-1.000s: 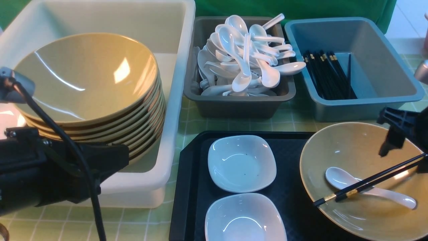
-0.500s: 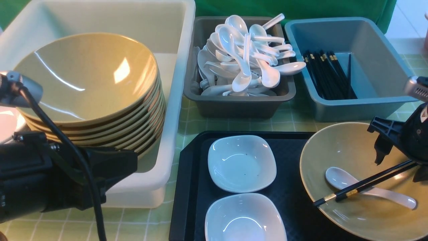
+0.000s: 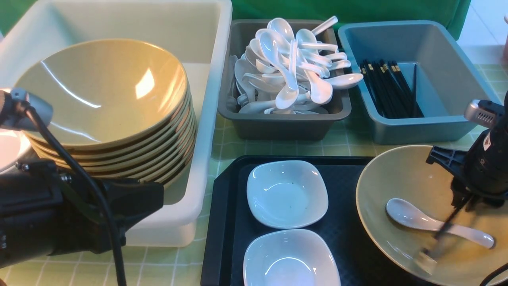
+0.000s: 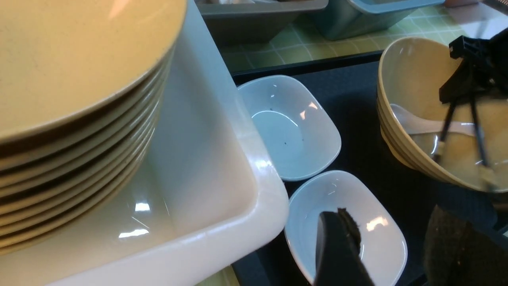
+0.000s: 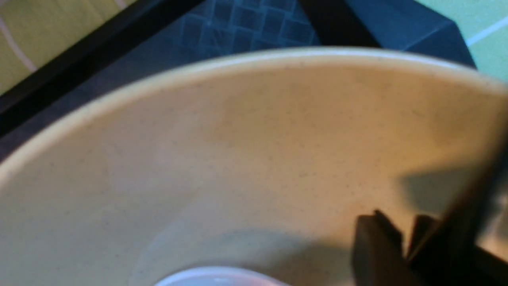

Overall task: On green table put chopsticks spoon bowls plates into blue grey white boxes.
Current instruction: 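Move the grippers toward the tableware on the black tray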

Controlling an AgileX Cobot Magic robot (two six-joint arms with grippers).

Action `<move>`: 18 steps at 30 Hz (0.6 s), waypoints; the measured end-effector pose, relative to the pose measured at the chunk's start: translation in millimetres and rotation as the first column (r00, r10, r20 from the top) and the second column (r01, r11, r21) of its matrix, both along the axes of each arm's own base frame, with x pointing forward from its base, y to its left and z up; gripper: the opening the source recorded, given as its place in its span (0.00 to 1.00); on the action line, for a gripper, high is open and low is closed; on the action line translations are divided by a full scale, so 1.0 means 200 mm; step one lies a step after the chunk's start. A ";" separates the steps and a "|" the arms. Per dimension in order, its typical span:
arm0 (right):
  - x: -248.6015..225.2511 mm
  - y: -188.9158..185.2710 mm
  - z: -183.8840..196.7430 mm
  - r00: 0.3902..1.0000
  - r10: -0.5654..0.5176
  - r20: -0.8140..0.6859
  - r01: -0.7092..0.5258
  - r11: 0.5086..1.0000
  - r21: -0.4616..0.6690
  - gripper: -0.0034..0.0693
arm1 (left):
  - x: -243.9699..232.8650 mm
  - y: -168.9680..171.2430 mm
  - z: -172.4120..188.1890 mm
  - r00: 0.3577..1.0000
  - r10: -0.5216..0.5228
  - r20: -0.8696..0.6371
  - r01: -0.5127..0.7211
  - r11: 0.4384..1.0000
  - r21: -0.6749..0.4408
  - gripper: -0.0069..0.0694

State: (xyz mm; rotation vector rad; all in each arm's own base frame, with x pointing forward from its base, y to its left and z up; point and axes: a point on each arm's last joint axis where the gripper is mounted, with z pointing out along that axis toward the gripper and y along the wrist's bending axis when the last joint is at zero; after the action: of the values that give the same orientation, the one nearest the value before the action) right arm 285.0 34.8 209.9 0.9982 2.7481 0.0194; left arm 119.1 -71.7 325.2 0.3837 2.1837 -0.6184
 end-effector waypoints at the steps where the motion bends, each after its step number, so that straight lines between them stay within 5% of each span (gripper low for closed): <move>1: 0.00 0.00 0.01 1.000 0.004 -0.002 -0.004 1.000 -0.002 0.13 | 0.00 0.00 0.00 1.000 -0.001 -0.002 0.001 1.000 0.001 0.45; 18: 0.04 0.01 0.14 0.995 0.093 0.046 -0.094 0.995 0.022 0.12 | 0.00 0.00 0.00 1.000 -0.001 -0.002 0.001 1.000 0.000 0.45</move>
State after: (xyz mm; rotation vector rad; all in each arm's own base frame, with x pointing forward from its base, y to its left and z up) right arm 293.4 37.3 237.2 0.8636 2.7577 0.0893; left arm 118.9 -71.8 325.1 0.3844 2.1859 -0.6200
